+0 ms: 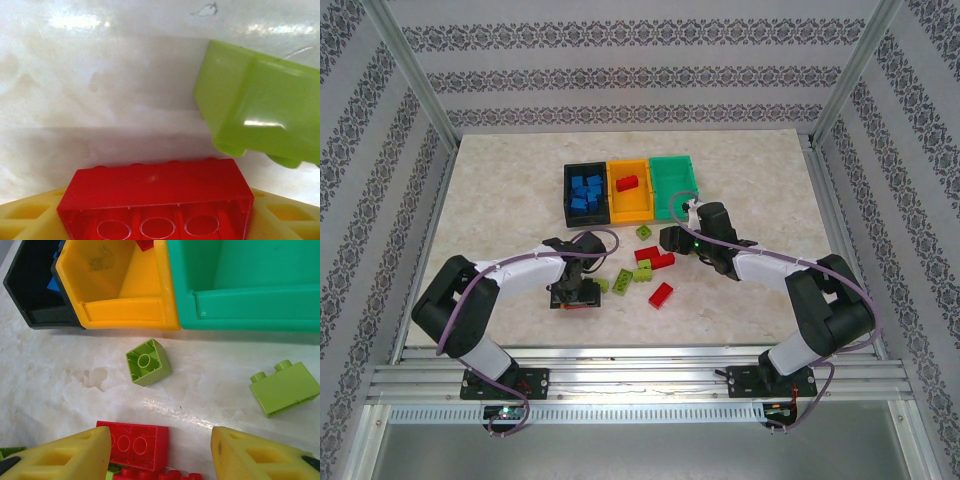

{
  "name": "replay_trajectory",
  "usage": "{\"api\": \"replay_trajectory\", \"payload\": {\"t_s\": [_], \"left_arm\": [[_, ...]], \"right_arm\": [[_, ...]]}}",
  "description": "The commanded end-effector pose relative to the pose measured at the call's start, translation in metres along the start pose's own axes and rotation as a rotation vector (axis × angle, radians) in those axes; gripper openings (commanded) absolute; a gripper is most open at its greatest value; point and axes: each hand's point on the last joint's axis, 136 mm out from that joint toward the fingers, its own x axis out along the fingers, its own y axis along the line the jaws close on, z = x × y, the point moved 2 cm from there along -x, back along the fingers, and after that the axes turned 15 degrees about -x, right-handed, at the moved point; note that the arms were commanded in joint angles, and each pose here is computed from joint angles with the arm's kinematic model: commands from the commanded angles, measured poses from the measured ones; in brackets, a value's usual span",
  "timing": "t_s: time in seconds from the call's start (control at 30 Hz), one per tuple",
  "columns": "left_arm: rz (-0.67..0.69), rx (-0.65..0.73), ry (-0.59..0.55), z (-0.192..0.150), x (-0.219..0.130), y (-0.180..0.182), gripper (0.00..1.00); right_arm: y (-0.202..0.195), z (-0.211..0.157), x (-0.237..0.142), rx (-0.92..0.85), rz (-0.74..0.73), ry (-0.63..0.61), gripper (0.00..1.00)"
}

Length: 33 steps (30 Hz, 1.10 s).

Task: Sort the legos into containers by color
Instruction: Pick up the lego from the middle-left of the table, then place the lego in the container.

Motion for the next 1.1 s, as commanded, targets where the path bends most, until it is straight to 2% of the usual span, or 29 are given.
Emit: {"api": "replay_trajectory", "payload": {"t_s": [0.0,0.13,0.27,0.4,0.57,0.77,0.93,1.07], "left_arm": [[-0.029,0.010,-0.016,-0.002,0.004,-0.004,0.67],[-0.077,0.016,-0.039,0.000,-0.003,-0.010,0.62],[-0.123,0.048,-0.073,0.000,-0.015,-0.017,0.62],[-0.125,0.071,-0.120,0.002,-0.040,-0.016,0.62],[-0.209,0.104,-0.232,0.018,-0.082,-0.032,0.62],[-0.222,0.206,-0.369,0.058,-0.128,-0.068,0.61],[-0.133,0.290,-0.418,0.112,-0.139,-0.108,0.59],[-0.139,0.337,-0.408,0.155,-0.136,-0.147,0.59]], "right_arm": [[0.005,0.011,0.003,-0.005,0.022,-0.021,0.56],[0.006,0.012,0.002,-0.004,0.025,-0.025,0.56],[0.005,0.011,0.003,-0.003,0.022,-0.020,0.56],[0.008,0.012,0.002,-0.004,0.029,-0.024,0.56],[0.005,0.012,0.001,-0.005,0.015,-0.025,0.56],[0.005,0.014,0.000,-0.003,0.021,-0.030,0.56],[-0.003,0.013,-0.002,0.008,0.001,-0.032,0.56],[-0.008,0.013,-0.005,0.014,-0.010,-0.041,0.56]]}}
